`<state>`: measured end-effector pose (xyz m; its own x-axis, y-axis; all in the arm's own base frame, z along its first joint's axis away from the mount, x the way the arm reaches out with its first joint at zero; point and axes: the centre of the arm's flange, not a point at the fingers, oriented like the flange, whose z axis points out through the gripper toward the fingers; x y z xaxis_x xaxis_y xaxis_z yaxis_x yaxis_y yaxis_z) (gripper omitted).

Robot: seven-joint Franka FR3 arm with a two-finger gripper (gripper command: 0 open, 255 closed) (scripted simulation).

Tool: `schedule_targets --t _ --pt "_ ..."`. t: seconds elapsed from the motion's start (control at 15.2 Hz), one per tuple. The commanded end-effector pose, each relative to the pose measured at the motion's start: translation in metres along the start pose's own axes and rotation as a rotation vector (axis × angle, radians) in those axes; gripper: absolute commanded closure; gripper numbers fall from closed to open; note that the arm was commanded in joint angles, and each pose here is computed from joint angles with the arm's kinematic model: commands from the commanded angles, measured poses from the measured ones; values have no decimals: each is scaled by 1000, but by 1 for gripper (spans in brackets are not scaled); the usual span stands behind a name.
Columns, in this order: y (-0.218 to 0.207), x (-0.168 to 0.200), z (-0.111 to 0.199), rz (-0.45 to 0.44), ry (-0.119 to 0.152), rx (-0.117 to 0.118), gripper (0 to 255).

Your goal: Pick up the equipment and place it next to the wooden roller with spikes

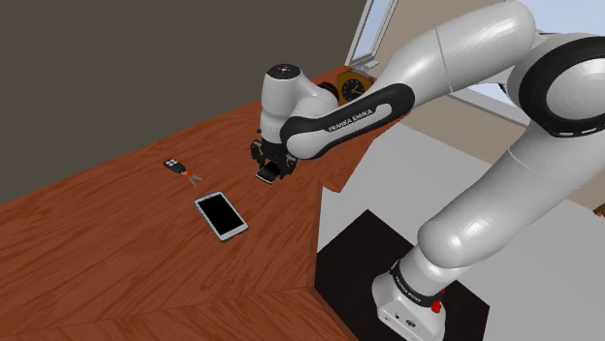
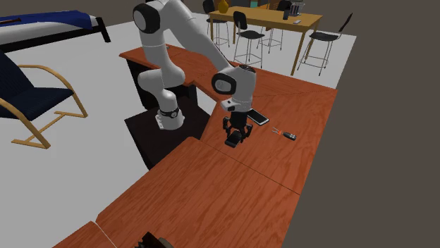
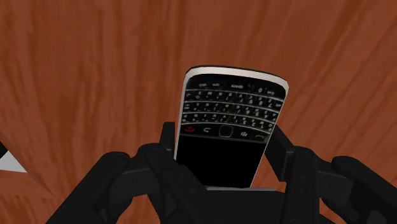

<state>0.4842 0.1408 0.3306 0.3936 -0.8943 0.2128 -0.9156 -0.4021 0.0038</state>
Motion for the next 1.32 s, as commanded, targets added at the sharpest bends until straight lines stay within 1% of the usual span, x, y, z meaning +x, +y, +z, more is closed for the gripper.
schedule_targets --t 0.0,1.25 --pt "0 2 -7 0 0 -1 255" --pt "1 23 -105 0 0 -1 255"
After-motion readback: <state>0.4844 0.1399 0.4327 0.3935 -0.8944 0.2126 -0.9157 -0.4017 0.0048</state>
